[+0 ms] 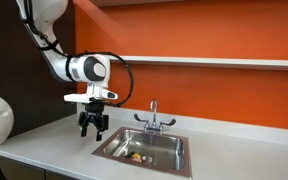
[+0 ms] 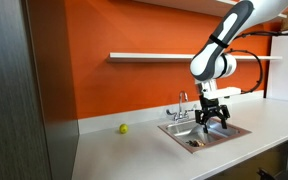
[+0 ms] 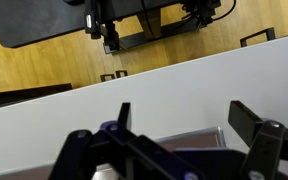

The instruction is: Pick up the object from the counter and put it in the sink

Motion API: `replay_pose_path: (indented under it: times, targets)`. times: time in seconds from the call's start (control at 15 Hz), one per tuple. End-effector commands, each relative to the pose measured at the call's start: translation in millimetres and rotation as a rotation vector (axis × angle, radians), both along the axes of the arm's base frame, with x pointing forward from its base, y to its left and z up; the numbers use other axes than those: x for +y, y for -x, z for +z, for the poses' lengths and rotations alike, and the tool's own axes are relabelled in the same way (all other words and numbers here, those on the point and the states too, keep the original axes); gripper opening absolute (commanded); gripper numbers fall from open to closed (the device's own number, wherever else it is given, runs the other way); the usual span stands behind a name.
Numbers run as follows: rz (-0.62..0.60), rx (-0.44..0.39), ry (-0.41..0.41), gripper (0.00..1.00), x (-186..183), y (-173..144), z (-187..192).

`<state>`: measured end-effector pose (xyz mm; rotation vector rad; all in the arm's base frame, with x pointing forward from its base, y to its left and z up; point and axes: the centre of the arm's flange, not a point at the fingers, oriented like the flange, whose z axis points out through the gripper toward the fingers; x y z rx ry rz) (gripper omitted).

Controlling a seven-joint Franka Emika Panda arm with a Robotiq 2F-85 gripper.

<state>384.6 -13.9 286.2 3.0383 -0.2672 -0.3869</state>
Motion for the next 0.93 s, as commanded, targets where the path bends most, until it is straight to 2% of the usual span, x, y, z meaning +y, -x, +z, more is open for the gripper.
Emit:
replay_pose_path:
  times: [0.0, 0.87]
  targets:
    - [-0.003, -0.002, 0.001, 1.00, 1.0, 4.1, 3.3]
    - [-0.008, -0.007, 0.003, 1.00, 2.0, 10.8, 7.1]
